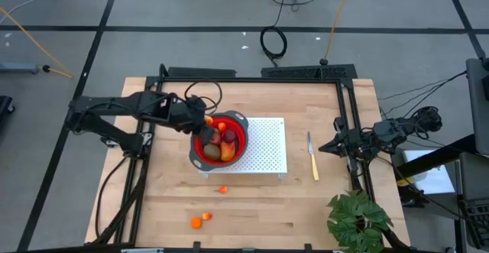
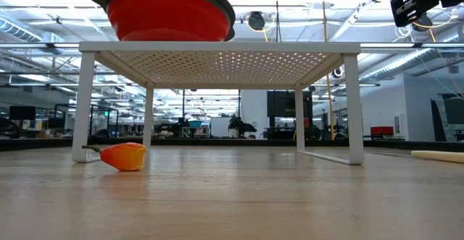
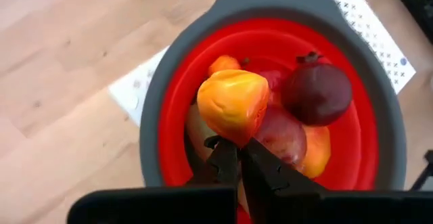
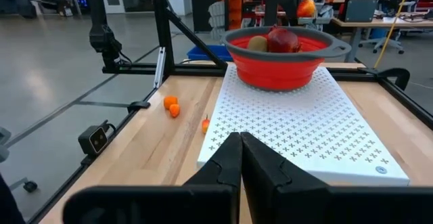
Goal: Pick & Place Fruit
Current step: Put the orange pear into the red strainer bowl on the shelf, then put the orange into the red strainer bowl on the shelf
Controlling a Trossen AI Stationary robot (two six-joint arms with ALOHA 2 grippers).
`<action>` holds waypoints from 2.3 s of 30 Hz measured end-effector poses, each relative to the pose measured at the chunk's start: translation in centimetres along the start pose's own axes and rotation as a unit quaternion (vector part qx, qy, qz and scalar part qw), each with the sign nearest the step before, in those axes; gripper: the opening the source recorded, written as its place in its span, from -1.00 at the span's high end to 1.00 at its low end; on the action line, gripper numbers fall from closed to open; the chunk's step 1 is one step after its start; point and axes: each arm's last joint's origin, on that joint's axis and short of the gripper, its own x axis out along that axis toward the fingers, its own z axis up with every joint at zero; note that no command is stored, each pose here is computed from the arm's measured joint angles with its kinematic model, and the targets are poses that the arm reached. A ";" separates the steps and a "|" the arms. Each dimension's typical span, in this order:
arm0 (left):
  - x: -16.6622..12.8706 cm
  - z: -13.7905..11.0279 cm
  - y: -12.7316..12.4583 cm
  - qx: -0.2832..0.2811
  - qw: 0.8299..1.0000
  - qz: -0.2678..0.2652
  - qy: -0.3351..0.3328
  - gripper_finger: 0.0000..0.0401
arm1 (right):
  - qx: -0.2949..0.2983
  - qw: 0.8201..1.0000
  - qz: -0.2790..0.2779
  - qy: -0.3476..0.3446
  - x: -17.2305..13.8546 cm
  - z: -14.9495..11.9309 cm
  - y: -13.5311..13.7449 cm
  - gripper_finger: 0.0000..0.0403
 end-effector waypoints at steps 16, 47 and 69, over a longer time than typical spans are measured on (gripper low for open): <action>3.9 2.8 1.0 0.041 0.995 -0.024 0.086 1.00 | 0.005 1.000 0.001 -0.007 0.0 0.1 0.0 1.00; -1.5 4.8 0.6 0.043 0.996 -0.072 0.017 0.50 | 0.004 1.000 0.001 -0.007 0.0 0.1 0.0 1.00; -5.6 -4.5 -7.5 -0.060 0.990 -0.120 0.031 0.99 | -0.034 0.999 0.000 -0.007 0.0 0.1 0.0 1.00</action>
